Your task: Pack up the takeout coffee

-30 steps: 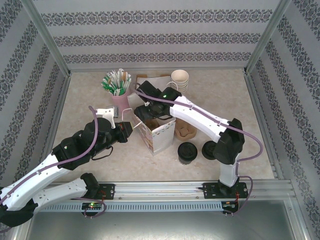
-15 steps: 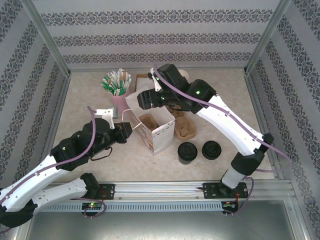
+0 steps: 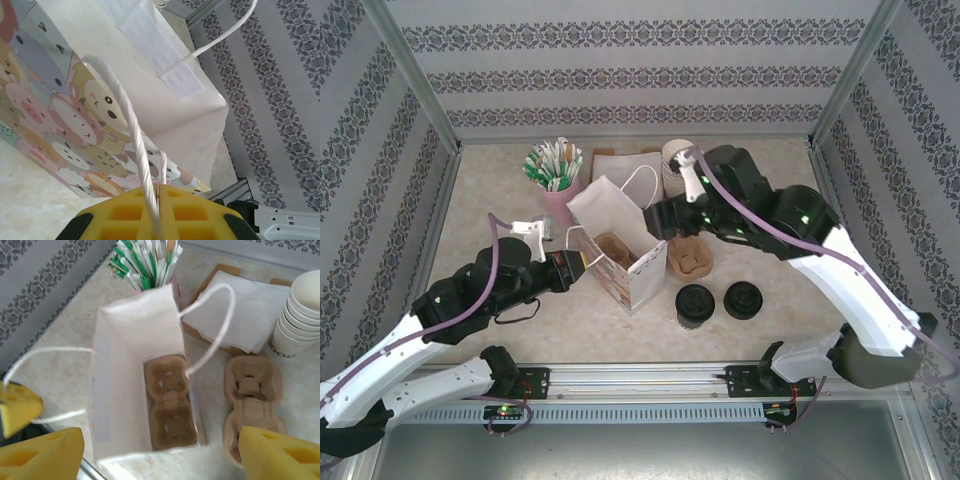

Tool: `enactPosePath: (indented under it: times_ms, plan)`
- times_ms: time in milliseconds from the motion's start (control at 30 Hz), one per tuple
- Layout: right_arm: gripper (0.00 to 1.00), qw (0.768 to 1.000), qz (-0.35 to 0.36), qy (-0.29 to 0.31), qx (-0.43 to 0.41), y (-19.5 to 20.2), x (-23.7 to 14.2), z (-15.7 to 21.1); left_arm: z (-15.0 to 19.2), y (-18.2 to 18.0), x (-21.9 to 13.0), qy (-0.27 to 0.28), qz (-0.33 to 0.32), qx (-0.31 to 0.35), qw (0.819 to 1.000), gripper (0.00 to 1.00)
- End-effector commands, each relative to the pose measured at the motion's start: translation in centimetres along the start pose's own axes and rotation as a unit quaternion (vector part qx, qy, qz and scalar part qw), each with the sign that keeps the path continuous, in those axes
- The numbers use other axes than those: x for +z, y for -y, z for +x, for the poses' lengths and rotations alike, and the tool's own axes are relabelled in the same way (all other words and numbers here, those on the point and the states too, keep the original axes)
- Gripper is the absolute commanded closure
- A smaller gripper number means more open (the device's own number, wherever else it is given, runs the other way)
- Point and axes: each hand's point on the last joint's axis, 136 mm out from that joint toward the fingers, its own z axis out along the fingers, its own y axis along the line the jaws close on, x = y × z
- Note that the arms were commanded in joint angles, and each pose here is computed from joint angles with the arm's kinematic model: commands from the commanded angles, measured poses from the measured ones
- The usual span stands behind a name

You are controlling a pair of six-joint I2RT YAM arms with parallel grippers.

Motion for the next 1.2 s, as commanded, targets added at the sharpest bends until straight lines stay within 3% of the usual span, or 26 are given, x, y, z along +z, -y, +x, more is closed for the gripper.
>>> enactPosePath:
  times_ms: [0,300,467,600,733,867,1000,1167]
  plan:
    - [0.18,1.0,0.02,-0.014,-0.019,1.4,-0.9,2.3,-0.4,0.3,-1.6,0.003,0.011,-0.019,1.0,0.91]
    - [0.13,0.993,0.061,-0.105,-0.008,4.7,-1.3,10.5,0.4,1.2,-1.3,-0.02,0.034,-0.033,0.999,0.9]
    - [0.13,0.982,0.082,-0.171,0.013,5.7,0.2,15.6,0.5,0.2,-1.1,-0.012,0.018,-0.033,0.999,0.82]
    - [0.15,0.971,0.094,-0.216,0.024,5.9,1.7,19.4,0.8,-1.1,-1.2,-0.008,-0.003,-0.034,0.999,0.66]
    - [0.14,0.965,0.108,-0.238,0.031,6.3,2.8,21.9,0.9,-2.9,-2.0,0.005,-0.036,-0.023,0.999,0.38]
    - [0.15,0.964,0.111,-0.24,0.04,6.5,4.0,23.2,0.5,-4.7,-3.3,0.024,-0.073,-0.007,0.997,0.19]
    - [0.17,0.963,0.114,-0.242,0.034,6.5,5.1,23.7,-0.1,-4.9,-4.2,0.047,-0.07,-0.006,0.996,0.07]
    - [0.17,0.96,0.131,-0.245,0.014,6.8,6.2,23.8,-0.3,-3.2,-3.8,0.062,-0.011,-0.011,0.998,0.0]
